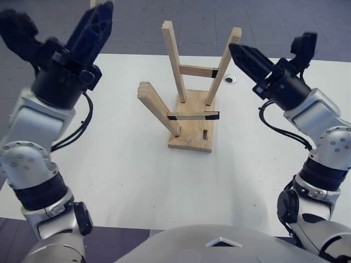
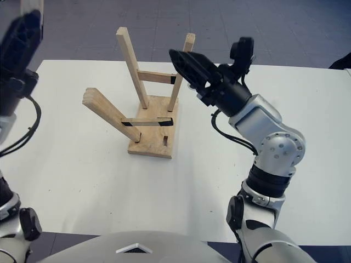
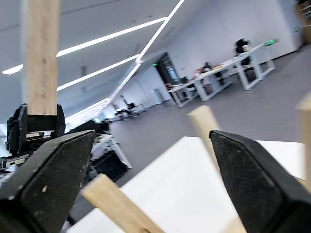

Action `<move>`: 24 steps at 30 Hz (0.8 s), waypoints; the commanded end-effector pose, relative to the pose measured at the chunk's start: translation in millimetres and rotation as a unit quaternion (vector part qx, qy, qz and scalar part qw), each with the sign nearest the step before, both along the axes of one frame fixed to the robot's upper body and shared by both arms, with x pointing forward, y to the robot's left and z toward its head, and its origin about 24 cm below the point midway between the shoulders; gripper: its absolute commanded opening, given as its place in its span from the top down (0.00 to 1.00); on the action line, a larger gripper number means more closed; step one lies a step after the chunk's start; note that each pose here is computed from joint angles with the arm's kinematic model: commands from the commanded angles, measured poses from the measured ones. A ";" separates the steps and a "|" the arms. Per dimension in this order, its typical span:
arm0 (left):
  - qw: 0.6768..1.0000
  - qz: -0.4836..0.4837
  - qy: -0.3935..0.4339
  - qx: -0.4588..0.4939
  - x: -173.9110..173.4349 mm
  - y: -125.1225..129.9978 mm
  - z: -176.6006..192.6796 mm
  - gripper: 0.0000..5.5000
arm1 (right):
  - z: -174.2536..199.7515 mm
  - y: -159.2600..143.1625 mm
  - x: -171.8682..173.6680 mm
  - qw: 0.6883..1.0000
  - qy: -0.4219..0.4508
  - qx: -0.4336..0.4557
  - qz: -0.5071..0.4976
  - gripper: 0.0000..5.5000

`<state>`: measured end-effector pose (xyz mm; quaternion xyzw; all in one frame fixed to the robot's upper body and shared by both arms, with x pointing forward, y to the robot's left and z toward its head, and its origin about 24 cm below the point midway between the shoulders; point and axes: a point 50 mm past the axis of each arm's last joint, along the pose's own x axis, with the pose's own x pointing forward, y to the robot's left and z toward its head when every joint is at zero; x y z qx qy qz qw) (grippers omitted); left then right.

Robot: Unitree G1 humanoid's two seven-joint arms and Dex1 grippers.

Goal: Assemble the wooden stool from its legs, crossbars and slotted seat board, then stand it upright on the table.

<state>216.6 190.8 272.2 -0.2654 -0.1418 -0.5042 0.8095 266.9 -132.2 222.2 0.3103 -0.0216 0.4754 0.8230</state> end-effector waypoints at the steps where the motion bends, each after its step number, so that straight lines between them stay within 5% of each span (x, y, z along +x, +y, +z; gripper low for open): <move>1: 0.992 -0.118 0.014 0.050 -23.3 -32.7 10.6 0.62 | 16.4 17.3 -12.8 0.994 -0.007 0.038 0.103 0.11; 8: 0.985 -0.153 0.061 0.046 -23.9 -46.1 -2.1 0.62 | 14.9 17.1 -37.2 0.972 -0.010 0.058 0.226 0.10; 24: 0.979 -0.163 0.110 0.049 -28.2 -49.4 -25.7 0.62 | 37.1 16.2 -39.6 0.958 -0.031 0.130 0.254 0.10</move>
